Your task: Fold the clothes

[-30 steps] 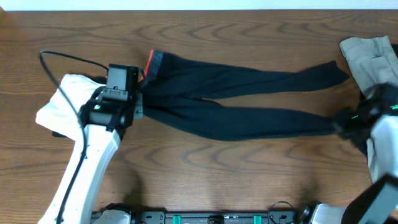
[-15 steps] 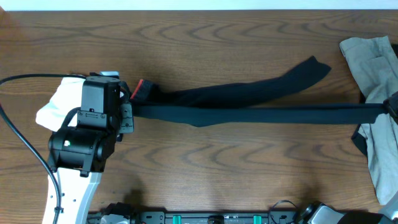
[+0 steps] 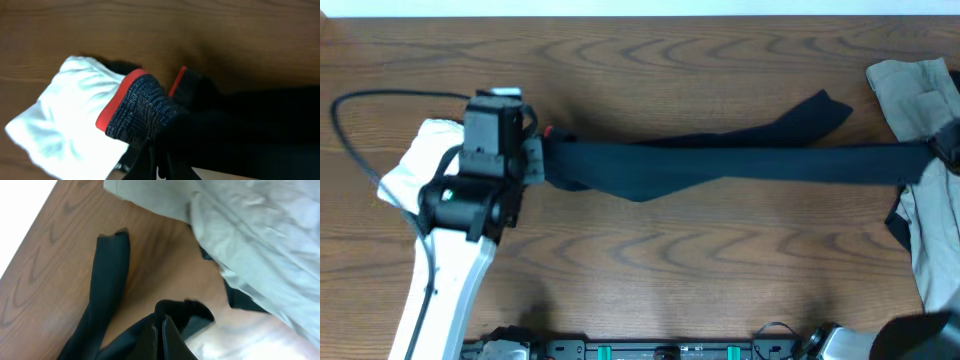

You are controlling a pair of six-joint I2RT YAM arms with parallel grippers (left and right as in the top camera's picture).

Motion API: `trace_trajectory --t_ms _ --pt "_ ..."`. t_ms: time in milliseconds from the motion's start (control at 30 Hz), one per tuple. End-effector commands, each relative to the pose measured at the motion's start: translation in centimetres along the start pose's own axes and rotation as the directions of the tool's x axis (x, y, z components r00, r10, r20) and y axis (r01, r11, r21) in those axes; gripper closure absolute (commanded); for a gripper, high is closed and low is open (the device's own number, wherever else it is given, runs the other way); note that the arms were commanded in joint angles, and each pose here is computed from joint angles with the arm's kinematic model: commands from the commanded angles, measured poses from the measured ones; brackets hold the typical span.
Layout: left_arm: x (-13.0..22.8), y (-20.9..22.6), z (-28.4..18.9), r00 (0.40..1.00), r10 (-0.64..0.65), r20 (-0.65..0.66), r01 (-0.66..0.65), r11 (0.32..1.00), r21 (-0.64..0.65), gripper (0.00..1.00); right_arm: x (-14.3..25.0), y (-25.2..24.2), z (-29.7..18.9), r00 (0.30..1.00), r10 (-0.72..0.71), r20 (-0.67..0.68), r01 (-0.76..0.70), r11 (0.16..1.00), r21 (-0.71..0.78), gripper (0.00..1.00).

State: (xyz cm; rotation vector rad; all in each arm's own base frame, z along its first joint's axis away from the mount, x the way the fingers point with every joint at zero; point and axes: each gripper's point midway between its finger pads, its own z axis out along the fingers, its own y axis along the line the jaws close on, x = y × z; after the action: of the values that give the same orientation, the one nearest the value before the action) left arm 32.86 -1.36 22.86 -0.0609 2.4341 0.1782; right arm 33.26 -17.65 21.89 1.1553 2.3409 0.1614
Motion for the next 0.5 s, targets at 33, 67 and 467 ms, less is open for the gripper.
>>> trace_trajectory --t_ms 33,67,467 --pt "-0.5 -0.1 1.4 1.0 0.023 -0.02 -0.024 1.0 -0.013 0.93 -0.5 0.8 1.9 1.0 -0.007 -0.017 0.007 1.0 -0.002 0.99" --pt "-0.4 -0.2 1.6 0.999 0.024 -0.023 -0.025 1.0 -0.014 0.93 -0.6 0.8 2.1 1.0 -0.007 -0.016 0.007 1.0 -0.002 0.99" --pt "-0.9 -1.0 4.6 0.998 0.055 -0.04 -0.055 0.998 -0.014 0.92 -0.9 2.6 5.1 0.999 -0.024 -0.024 0.023 0.999 -0.025 0.99"
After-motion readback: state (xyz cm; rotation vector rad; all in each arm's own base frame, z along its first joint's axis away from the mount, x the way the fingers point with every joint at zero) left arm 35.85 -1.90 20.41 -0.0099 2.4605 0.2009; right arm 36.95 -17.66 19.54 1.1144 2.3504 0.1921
